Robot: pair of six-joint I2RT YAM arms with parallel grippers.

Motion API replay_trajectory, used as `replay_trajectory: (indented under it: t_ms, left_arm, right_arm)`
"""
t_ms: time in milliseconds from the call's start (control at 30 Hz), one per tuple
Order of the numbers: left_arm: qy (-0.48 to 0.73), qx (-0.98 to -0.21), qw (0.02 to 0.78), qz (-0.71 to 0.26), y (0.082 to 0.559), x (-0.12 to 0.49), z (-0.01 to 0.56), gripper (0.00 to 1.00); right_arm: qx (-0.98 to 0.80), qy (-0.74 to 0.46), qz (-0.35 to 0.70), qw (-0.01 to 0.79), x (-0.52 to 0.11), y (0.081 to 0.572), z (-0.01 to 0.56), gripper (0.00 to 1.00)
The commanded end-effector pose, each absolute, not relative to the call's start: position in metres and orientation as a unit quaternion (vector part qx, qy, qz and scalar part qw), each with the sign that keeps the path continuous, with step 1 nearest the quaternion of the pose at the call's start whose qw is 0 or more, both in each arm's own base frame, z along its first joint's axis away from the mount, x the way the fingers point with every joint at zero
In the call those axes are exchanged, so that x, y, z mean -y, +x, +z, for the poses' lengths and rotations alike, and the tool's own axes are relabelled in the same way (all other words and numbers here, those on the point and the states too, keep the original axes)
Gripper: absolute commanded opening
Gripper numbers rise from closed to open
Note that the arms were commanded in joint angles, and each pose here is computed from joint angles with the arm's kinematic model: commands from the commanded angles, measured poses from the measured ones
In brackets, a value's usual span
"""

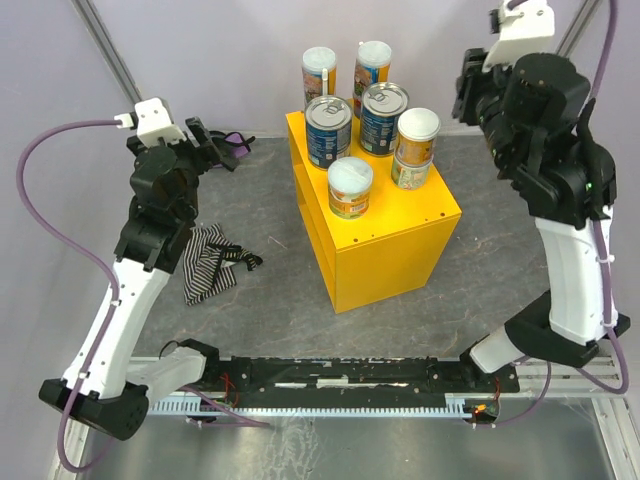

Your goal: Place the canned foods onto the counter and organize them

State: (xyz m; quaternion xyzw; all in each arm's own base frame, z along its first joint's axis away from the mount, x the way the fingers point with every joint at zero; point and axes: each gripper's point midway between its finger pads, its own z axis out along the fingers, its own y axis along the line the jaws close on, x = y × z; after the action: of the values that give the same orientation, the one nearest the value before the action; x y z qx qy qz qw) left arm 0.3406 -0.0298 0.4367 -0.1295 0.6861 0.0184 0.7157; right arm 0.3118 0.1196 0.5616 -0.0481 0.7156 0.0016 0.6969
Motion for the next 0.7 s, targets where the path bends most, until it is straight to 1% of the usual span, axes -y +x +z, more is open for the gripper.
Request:
replay_trajectory:
  t_ms: [0, 33, 167, 200, 233, 267, 433, 533, 667]
  left_arm:
    - [-0.161, -0.656, 0.737, -0.025, 0.36, 0.031, 0.434, 0.8]
    - [-0.168, -0.654, 0.737, -0.026, 0.364, 0.029, 0.43, 0.8]
    - [-0.191, -0.647, 0.738, -0.021, 0.377, 0.022, 0.414, 0.8]
    - [-0.193, -0.646, 0.738, -0.02, 0.379, 0.02, 0.41, 0.8]
    - [-0.193, -0.644, 0.74, -0.022, 0.382, 0.02, 0.406, 0.81]
    - [-0.191, -0.642, 0.742, -0.025, 0.383, 0.02, 0.401, 0.81]
    - [-0.14, -0.651, 0.744, -0.046, 0.387, 0.036, 0.357, 0.83]
    - [-0.123, -0.664, 0.735, -0.057, 0.386, 0.043, 0.327, 0.85]
    - [-0.101, -0.685, 0.719, -0.065, 0.384, 0.05, 0.291, 0.87]
  right_arm:
    - [-0.712, 0.021, 0.041, 0.701, -0.081, 0.333, 0.568, 0.46]
    - [-0.716, 0.034, 0.039, 0.697, -0.072, 0.34, 0.563, 0.47]
    - [-0.737, 0.09, 0.037, 0.669, -0.03, 0.367, 0.531, 0.59]
    - [-0.743, 0.109, 0.036, 0.659, -0.016, 0.374, 0.518, 0.64]
    - [-0.757, 0.128, 0.035, 0.639, -0.001, 0.382, 0.494, 0.93]
    - [-0.761, 0.146, 0.032, 0.632, 0.011, 0.386, 0.481, 0.99]
    - [-0.777, 0.2, -0.021, 0.596, 0.055, 0.392, 0.407, 1.0]
    - [-0.783, 0.215, -0.057, 0.581, 0.07, 0.385, 0.367, 1.0]
    - [-0.805, 0.236, -0.088, 0.538, 0.079, 0.374, 0.32, 0.99]
